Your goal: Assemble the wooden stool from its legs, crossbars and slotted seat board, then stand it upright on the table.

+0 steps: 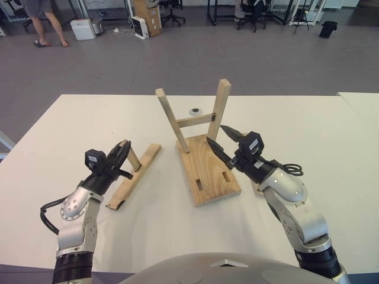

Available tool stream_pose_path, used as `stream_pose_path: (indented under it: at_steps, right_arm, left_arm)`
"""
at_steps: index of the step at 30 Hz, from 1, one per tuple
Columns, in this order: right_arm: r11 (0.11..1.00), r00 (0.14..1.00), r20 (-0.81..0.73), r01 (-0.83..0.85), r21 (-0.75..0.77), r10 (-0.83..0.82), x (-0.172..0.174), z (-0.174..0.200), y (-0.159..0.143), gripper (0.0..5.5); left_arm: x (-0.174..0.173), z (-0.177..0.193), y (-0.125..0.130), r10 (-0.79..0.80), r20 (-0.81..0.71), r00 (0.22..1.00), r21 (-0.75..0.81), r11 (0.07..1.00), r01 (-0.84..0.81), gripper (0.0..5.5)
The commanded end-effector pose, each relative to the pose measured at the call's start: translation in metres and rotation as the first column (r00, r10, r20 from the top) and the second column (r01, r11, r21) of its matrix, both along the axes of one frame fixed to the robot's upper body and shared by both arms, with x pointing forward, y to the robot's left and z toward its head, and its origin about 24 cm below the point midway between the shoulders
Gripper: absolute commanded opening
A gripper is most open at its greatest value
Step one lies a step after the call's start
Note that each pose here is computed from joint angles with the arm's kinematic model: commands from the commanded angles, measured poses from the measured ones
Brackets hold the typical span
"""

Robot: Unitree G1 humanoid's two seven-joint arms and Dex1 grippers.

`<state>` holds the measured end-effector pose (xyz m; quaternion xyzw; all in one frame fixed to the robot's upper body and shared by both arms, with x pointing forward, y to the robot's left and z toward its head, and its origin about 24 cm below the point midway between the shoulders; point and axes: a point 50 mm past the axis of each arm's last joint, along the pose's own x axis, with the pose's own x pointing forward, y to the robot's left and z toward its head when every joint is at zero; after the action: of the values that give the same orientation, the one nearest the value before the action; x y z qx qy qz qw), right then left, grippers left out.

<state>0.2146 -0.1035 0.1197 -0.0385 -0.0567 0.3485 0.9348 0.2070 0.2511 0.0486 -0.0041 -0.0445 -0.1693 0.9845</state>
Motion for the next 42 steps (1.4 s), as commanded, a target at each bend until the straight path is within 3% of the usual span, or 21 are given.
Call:
stream_pose_path:
  at_steps: [1, 4, 9, 12, 15, 17, 19, 22, 29, 37, 42]
  right_arm:
    - [1.000, 1.000, 0.008, -0.016, -0.002, 0.016, 0.002, 0.001, 0.002, 2.65]
    - [1.000, 1.000, 0.007, -0.015, -0.003, 0.015, 0.002, 0.001, 0.002, 2.65]
    - [1.000, 1.000, 0.006, -0.007, 0.000, 0.007, 0.002, 0.001, 0.002, 2.65]
    - [1.000, 1.000, 0.004, -0.001, 0.010, 0.001, 0.001, 0.001, 0.004, 2.65]
    - [1.000, 1.000, 0.006, 0.003, 0.017, -0.003, 0.001, 0.000, 0.007, 2.65]
    - [1.000, 1.000, 0.006, 0.006, 0.023, -0.006, 0.001, 0.000, 0.009, 2.65]
    - [1.000, 1.000, 0.004, 0.008, 0.028, -0.008, 0.000, -0.001, 0.010, 2.65]
    - [0.999, 1.000, 0.001, 0.006, 0.033, -0.006, -0.001, -0.002, 0.013, 2.65]
    - [0.999, 1.000, 0.003, 0.012, 0.032, -0.012, -0.001, -0.002, 0.012, 2.65]
    - [1.000, 1.000, 0.011, 0.015, 0.018, -0.015, -0.001, -0.002, 0.008, 2.65]
    - [1.000, 1.000, 0.015, 0.010, 0.014, -0.010, 0.001, -0.001, 0.008, 2.65]
  left_arm:
    - [-0.062, -0.116, 0.012, 0.046, -0.481, 0.876, 0.043, 0.999, -0.029, 0.40]
    - [-0.090, -0.150, 0.006, 0.062, -0.591, 0.804, 0.050, 0.998, -0.041, 0.40]
    - [-0.102, -0.156, 0.010, 0.041, -0.614, 0.789, 0.057, 0.998, -0.008, 0.40]
    - [-0.062, -0.139, 0.026, 0.028, -0.589, 0.808, 0.076, 0.997, 0.020, 0.40]
    - [0.034, -0.069, 0.033, -0.012, -0.460, 0.888, 0.065, 0.997, 0.047, 0.40]
    - [0.053, -0.023, 0.016, -0.045, -0.438, 0.898, 0.065, 0.995, 0.081, 0.40]
    - [0.049, -0.002, -0.002, -0.076, -0.483, 0.872, 0.051, 0.992, 0.115, 0.40]
    - [0.047, 0.009, -0.007, -0.082, -0.542, 0.836, 0.031, 0.993, 0.117, 0.40]
    - [0.025, 0.000, -0.013, -0.043, -0.611, 0.791, 0.079, 0.990, 0.115, 0.40]
    - [-0.005, -0.005, -0.013, 0.054, -0.405, 0.913, 0.121, 0.993, -0.005, 0.40]
    - [-0.022, -0.018, -0.007, 0.074, -0.359, 0.930, 0.075, 0.996, -0.050, 0.40]
